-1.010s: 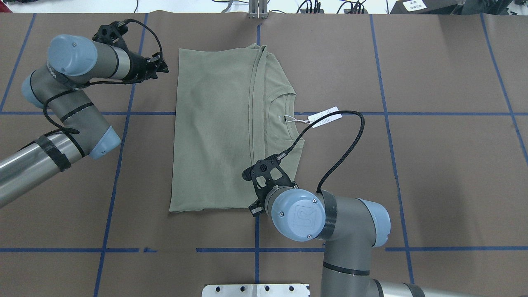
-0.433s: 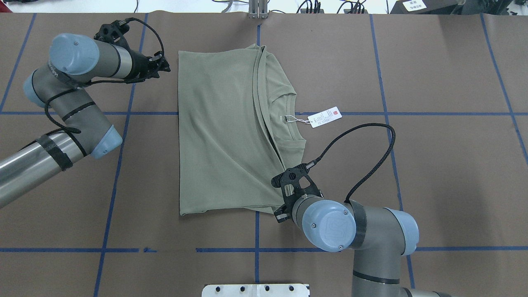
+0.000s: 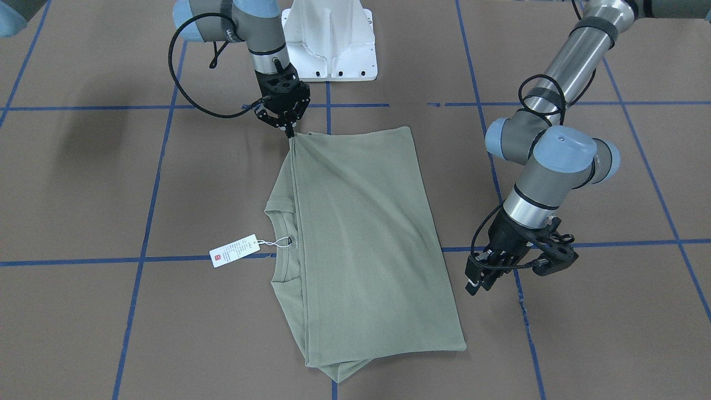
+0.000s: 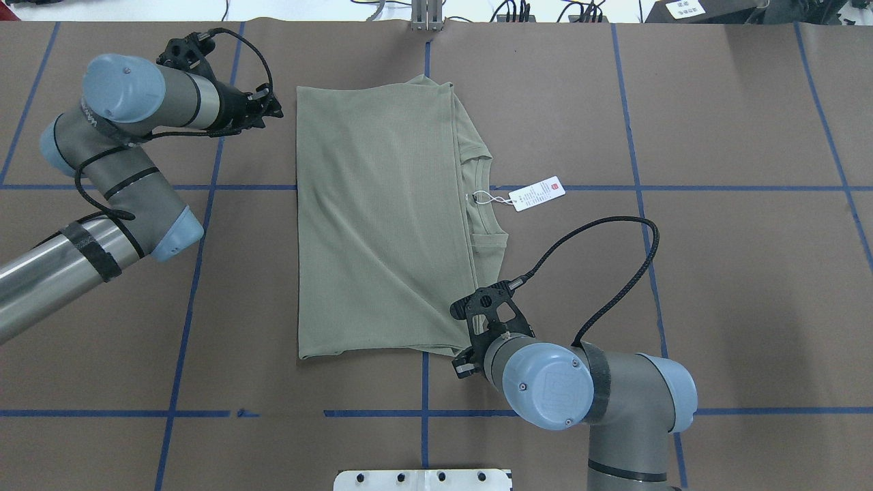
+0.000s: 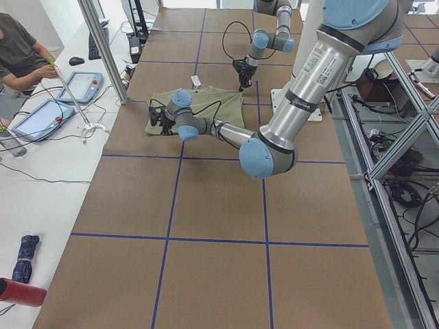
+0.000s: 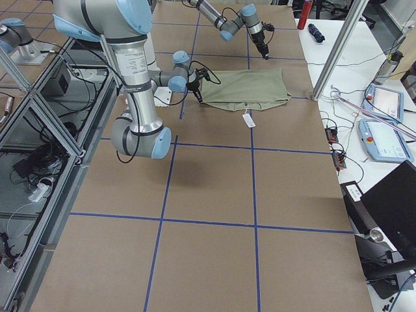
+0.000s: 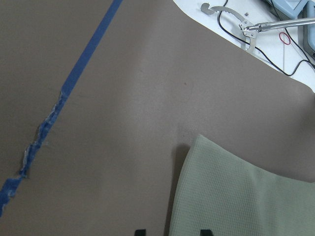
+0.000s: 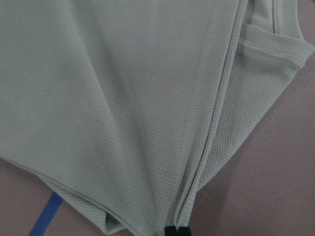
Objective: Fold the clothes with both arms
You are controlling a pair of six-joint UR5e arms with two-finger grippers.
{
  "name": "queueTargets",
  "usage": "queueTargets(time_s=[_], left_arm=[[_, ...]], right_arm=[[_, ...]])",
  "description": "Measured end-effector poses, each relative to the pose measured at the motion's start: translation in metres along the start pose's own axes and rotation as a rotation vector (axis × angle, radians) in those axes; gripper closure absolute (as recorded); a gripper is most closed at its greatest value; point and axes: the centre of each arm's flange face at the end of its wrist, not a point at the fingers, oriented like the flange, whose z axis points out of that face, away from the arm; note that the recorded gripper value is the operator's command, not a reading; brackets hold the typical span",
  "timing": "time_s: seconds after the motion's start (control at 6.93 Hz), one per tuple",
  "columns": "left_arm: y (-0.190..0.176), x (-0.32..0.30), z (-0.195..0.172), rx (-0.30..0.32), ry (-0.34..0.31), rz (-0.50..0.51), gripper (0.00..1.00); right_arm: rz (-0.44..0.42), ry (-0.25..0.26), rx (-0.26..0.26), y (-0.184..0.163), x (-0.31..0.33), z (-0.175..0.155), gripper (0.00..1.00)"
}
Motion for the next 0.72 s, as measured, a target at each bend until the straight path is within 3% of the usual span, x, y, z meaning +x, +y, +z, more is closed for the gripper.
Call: queueTargets(time_s=[0.14, 0.29, 0.72], left_arm=[[0.0, 0.0, 0.0, 0.0, 0.0, 0.0, 0.53], [0.0, -0.001, 0.0, 0.0, -0.002, 0.0, 0.53], [0.001, -0.001, 0.001, -0.001, -0.002, 0.0, 0.53]], right_arm=[[0.003, -0.011, 0.002, -0.002, -0.001, -0.006, 0.36], [0.006, -0.018, 0.003, -0.005, -0.001, -0.01, 0.3], [0.055, -0.018, 0.014, -0.017, 0.007, -0.013, 0.27]])
